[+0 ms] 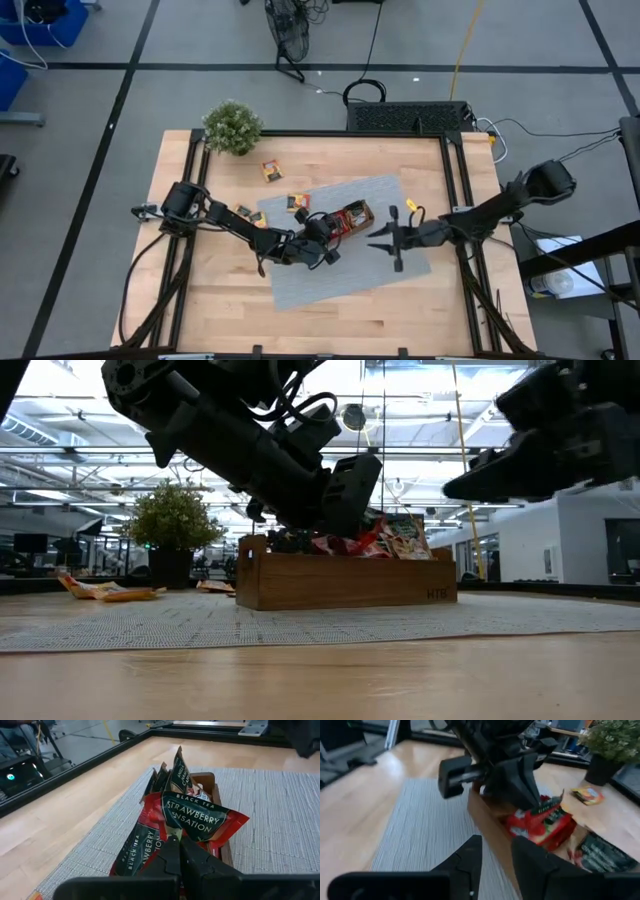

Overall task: Pick & Place Tea
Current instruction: Put the red tea bag into the middle section of the wooden organizer

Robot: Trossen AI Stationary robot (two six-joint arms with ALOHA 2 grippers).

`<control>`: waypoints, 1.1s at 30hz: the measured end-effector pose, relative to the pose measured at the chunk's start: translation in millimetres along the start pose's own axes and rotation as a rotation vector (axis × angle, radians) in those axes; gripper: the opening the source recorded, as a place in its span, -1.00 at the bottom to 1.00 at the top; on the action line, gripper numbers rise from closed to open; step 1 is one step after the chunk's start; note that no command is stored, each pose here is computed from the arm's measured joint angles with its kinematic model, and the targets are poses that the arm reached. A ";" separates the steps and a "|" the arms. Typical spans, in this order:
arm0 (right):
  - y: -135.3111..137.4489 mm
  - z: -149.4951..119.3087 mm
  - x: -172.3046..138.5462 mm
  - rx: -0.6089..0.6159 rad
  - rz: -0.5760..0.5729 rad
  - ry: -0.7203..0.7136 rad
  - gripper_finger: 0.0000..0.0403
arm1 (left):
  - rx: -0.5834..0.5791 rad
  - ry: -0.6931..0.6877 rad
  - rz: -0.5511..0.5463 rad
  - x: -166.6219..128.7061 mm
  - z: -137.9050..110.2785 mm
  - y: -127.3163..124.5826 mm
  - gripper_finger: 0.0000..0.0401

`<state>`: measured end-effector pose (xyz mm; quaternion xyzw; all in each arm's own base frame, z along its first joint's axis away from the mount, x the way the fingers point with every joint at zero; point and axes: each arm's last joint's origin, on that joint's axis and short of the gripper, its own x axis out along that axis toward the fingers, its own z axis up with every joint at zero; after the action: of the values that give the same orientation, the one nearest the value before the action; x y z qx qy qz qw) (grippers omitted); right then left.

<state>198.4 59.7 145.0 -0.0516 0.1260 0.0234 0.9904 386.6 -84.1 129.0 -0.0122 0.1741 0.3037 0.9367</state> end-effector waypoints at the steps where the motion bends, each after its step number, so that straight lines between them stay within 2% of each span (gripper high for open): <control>1: -2.0 -0.9 3.7 0.025 0.016 -0.016 -0.49 | 0.002 0.000 0.000 0.0 0.0 0.0 -1.00; 3: -6.3 -3.8 10.4 0.073 0.024 -0.039 -0.42 | 0.003 -0.001 0.000 0.0 0.2 0.0 -1.00; 7: -16.4 -8.7 25.2 0.132 -0.029 -0.057 -0.21 | 0.022 -0.009 -0.003 0.0 1.2 -0.4 -1.00; 12: -22.0 -7.8 52.7 0.138 -0.065 -0.040 0.03 | 0.052 -0.021 -0.006 -0.1 2.9 -0.9 -1.00; 16: -20.6 -5.8 69.7 0.137 -0.074 -0.035 0.11 | 0.054 -0.023 -0.005 -0.1 3.1 -0.9 -1.00; 19: -22.2 -5.7 75.2 0.148 -0.109 -0.033 0.12 | 0.067 -0.026 -0.006 -1.5 2.9 -2.1 -1.00; 25: -26.1 -7.7 74.3 0.225 -0.252 -0.029 0.02 | 0.109 -0.052 -0.013 -7.6 4.3 -7.8 -1.00; 33: -24.8 -6.1 74.1 0.243 -0.251 -0.046 -0.19 | 0.115 -0.062 -0.015 -11.0 4.3 -10.7 -1.00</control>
<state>270.0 36.8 122.8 0.0536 0.0978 -0.1145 0.9871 385.8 -98.5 135.9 0.0496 0.1619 0.2864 0.9430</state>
